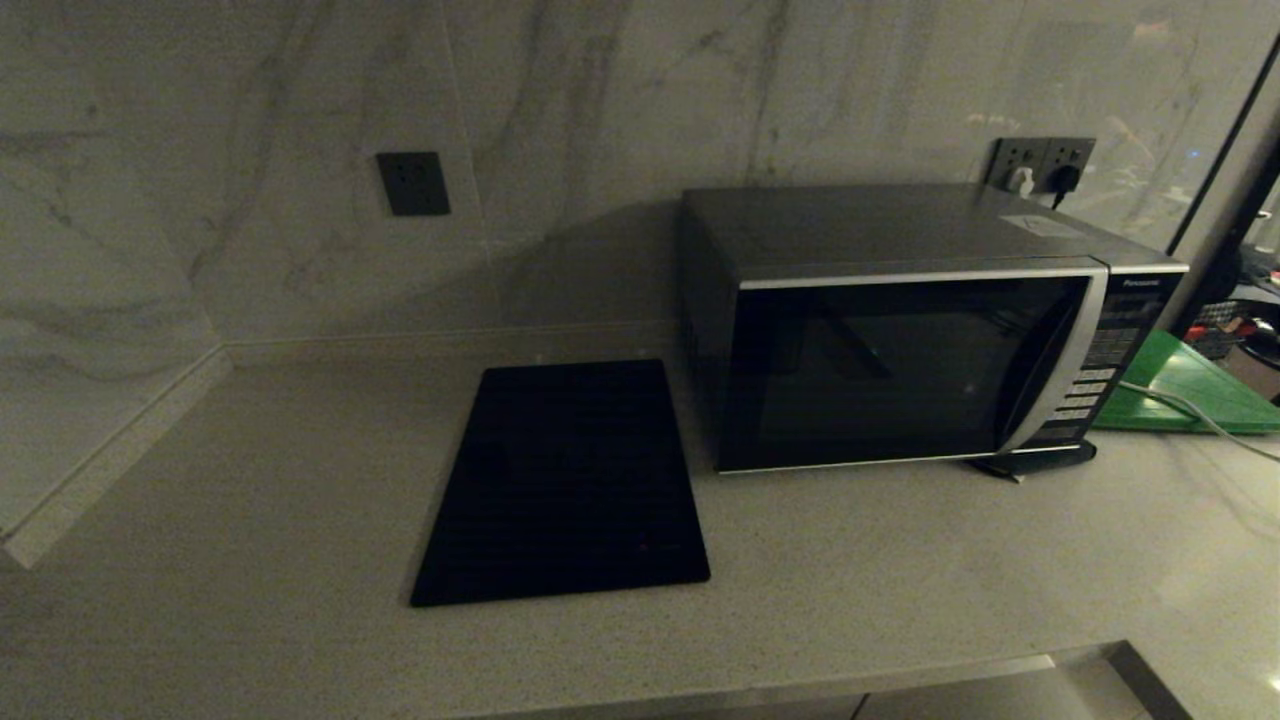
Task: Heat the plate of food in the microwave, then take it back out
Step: Open the microwave oven
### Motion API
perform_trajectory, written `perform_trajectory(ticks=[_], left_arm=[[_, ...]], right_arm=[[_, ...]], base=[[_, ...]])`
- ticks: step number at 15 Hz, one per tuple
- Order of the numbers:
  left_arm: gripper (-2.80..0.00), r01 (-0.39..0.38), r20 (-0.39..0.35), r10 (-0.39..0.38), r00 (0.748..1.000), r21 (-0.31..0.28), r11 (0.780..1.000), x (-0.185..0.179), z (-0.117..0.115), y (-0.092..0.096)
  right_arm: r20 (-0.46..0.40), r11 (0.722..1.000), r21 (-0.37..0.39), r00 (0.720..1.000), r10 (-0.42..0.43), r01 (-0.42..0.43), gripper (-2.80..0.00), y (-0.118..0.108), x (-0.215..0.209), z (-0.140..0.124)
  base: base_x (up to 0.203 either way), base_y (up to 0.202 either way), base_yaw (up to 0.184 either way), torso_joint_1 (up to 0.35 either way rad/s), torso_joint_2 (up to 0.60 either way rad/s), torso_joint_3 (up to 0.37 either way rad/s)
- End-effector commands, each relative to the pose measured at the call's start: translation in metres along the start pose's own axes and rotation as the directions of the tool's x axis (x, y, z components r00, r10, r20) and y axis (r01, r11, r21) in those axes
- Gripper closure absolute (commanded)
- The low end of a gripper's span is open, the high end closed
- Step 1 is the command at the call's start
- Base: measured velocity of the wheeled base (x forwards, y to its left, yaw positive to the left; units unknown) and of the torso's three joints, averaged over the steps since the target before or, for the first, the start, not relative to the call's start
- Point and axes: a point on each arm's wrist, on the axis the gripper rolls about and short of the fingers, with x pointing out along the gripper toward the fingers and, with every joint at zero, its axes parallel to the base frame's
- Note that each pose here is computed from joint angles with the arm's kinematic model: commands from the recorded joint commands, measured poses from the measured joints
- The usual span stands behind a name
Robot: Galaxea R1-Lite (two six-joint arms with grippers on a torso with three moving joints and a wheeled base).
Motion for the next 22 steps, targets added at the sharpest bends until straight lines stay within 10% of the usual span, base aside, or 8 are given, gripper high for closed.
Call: perform_trajectory(ticks=[1, 9, 14, 18, 20, 22], left_arm=[[0.00, 0.000, -0.001, 0.000, 1.000, -0.001, 1.000, 0.000, 0.000, 0.000], [0.00, -0.001, 0.001, 0.001, 1.000, -0.001, 1.000, 0.000, 0.000, 0.000], [0.00, 0.000, -0.001, 0.000, 1.000, -0.001, 1.000, 0.000, 0.000, 0.000], [0.00, -0.001, 0.000, 0.001, 1.000, -0.001, 1.000, 0.000, 0.000, 0.000], [0.00, -0.001, -0.001, 0.001, 1.000, -0.001, 1.000, 0.000, 0.000, 0.000], [0.00, -0.001, -0.001, 0.001, 1.000, -0.001, 1.000, 0.000, 0.000, 0.000]], right_arm=[[-0.003, 1.000, 0.001, 1.000, -0.001, 0.001, 0.00, 0.000, 0.000, 0.000], [0.009, 1.000, 0.000, 1.000, 0.001, -0.001, 0.00, 0.000, -0.001, 0.003], [0.129, 1.000, 0.006, 0.992, 0.010, -0.010, 0.00, 0.009, -0.039, 0.078], [0.064, 0.995, -0.013, 0.993, -0.099, 0.100, 0.00, 0.019, -0.045, 0.149], [0.053, 0.954, -0.076, 0.956, -0.288, 0.291, 0.00, 0.027, -0.034, 0.172], [0.046, 0.827, -0.198, 0.847, -0.529, 0.527, 0.00, 0.031, -0.017, 0.189]], base=[[0.000, 0.000, 0.000, 0.000, 0.00, 0.000], [0.000, 0.000, 0.000, 0.000, 0.00, 0.000], [0.000, 0.000, 0.000, 0.000, 0.00, 0.000], [0.000, 0.000, 0.000, 0.000, 0.00, 0.000], [0.000, 0.000, 0.000, 0.000, 0.00, 0.000], [0.000, 0.000, 0.000, 0.000, 0.00, 0.000]])
